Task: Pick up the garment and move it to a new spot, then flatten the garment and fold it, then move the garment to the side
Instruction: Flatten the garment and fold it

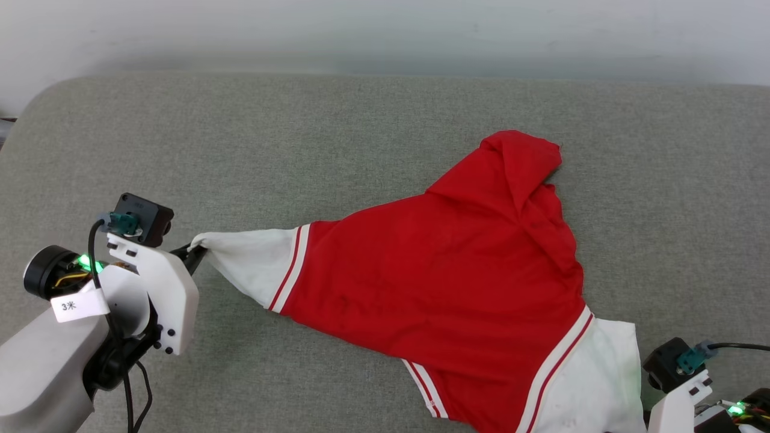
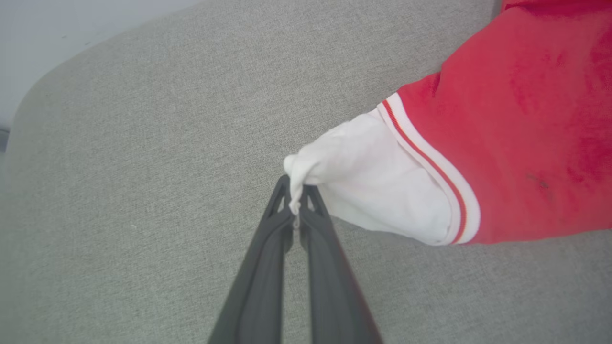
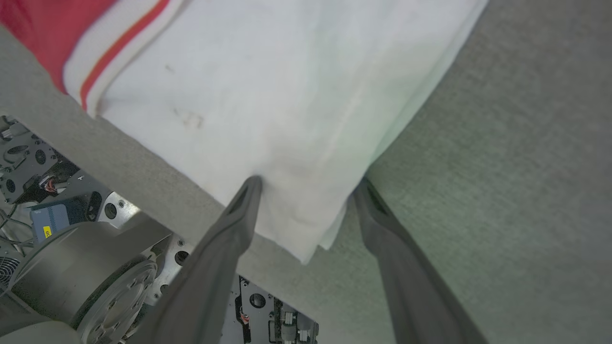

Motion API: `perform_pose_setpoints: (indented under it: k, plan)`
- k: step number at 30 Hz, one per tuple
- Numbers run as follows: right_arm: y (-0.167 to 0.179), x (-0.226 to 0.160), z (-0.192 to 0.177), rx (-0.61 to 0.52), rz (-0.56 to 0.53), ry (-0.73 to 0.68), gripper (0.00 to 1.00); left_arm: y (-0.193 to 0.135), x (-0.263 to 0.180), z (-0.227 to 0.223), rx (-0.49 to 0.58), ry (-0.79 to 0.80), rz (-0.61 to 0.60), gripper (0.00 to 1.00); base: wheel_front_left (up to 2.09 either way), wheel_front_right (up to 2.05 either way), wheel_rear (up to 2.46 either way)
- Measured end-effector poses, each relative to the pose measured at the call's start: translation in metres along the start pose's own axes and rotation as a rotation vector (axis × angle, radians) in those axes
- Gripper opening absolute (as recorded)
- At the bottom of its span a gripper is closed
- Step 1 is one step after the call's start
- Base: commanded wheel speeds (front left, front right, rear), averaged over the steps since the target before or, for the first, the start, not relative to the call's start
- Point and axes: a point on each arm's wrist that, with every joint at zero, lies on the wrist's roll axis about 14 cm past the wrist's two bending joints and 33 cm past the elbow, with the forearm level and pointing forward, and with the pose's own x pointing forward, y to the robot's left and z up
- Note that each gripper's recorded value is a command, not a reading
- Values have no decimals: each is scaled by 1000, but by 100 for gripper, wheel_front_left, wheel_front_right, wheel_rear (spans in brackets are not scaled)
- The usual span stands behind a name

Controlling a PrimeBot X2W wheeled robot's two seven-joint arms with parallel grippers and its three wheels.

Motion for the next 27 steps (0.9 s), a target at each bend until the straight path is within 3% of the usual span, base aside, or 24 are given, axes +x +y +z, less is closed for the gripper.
perform_pose_setpoints:
  k: [10,11,12,20,27]
  plan:
    - [8,22,-13,0,40,18,99,3,2,-7,-4,14,1,0,0,0,0]
    - [9,22,-13,-5,41,14,13,3,3,-7,-4,15,2,0,0,0,0]
    - [9,22,-12,-12,41,4,0,2,3,-7,-4,14,-2,0,0,0,0]
    - [18,12,14,-19,52,-172,0,-4,-5,4,-9,-34,-12,0,0,0,0]
    - [4,-33,66,-22,-31,-460,0,-11,-28,36,-2,-163,-25,0,0,0,0]
